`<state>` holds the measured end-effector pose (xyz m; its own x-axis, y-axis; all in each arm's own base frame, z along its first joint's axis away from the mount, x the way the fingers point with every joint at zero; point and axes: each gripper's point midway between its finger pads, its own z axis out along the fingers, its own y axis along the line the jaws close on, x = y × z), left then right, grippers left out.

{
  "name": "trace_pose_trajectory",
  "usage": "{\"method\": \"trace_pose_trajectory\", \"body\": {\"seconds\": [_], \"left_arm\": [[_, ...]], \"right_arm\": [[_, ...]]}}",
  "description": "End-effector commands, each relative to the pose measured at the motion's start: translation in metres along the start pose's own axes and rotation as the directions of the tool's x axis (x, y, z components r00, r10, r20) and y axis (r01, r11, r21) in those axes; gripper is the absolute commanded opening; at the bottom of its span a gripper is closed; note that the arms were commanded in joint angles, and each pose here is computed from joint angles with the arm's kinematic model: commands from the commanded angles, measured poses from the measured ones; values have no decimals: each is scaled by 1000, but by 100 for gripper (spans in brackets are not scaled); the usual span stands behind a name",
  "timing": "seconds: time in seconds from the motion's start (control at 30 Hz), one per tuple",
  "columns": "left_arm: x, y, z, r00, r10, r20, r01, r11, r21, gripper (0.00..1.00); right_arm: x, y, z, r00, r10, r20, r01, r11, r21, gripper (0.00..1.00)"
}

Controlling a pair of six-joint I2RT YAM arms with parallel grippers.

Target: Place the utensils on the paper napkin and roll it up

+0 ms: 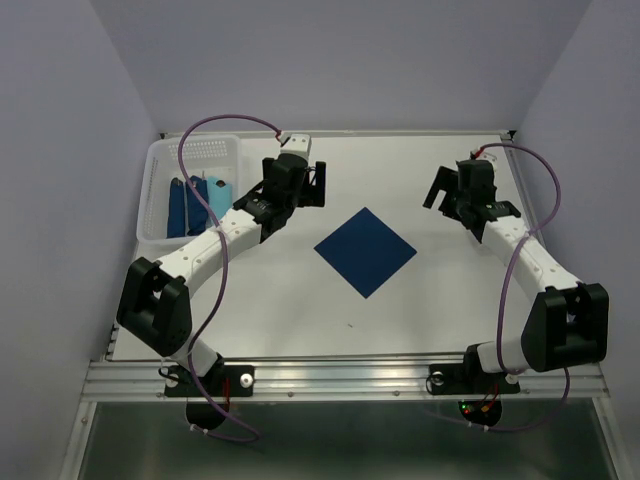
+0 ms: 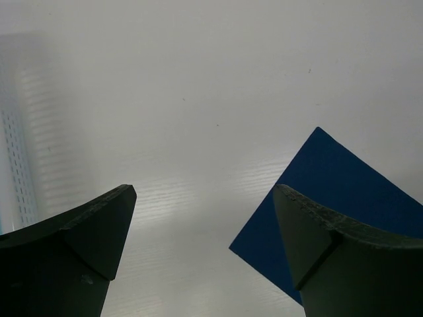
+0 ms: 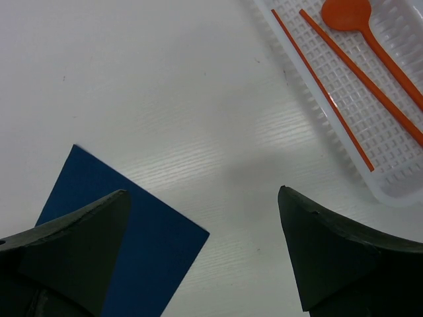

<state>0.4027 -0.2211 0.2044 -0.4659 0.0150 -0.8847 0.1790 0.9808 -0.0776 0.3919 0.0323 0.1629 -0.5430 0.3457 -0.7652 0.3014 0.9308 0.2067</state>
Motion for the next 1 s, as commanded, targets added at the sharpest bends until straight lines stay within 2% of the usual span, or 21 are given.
{"method": "trace_pose_trajectory", "body": {"seconds": [0.0, 0.27, 0.47, 0.5, 0.6, 0.7, 0.77, 0.83, 0.9, 0.93, 0.97], "left_arm": [[-39, -7, -9, 993, -36, 108, 34, 999, 22, 99], [-40, -9, -9, 994, -35, 100, 32, 999, 32, 99], [-33, -18, -7, 997, -7, 75, 3, 998, 63, 99], [-32, -19, -7, 997, -1, 72, -3, 998, 62, 99], [-28, -22, -7, 998, 12, 63, -16, 998, 63, 99], [-26, -24, -6, 998, 17, 57, -21, 997, 70, 99], [-23, -25, -5, 998, 21, 51, -25, 997, 73, 99], [-21, -27, -4, 999, 27, 44, -30, 997, 75, 99], [-20, -27, -4, 999, 29, 41, -32, 997, 76, 99], [-19, -28, -4, 999, 30, 36, -32, 997, 76, 99], [-19, -29, -4, 999, 29, 36, -32, 996, 79, 99]], "right_arm": [[-8, 0, -6, 999, 5, 40, -4, 1000, -9, 100], [-10, -7, -2, 998, -35, 48, 34, 999, 28, 100], [-47, -36, -7, 990, -47, 133, 31, 992, 119, 100], [-58, -59, -4, 989, -12, 145, -11, 988, 155, 100], [-67, -94, 12, 989, 107, 100, -118, 988, 104, 100], [-74, -117, 26, 986, 139, 93, -150, 981, 126, 99], [-67, -124, 43, 993, 111, 49, -117, 982, 145, 94], [-67, -129, 56, 997, 75, 24, -78, 983, 163, 81], [-66, -132, 64, 999, 51, 6, -52, 983, 177, 74], [-71, -133, 67, 1000, 27, 7, -28, 984, 178, 66], [-71, -134, 70, 1000, 13, -5, -11, 983, 181, 64]]}}
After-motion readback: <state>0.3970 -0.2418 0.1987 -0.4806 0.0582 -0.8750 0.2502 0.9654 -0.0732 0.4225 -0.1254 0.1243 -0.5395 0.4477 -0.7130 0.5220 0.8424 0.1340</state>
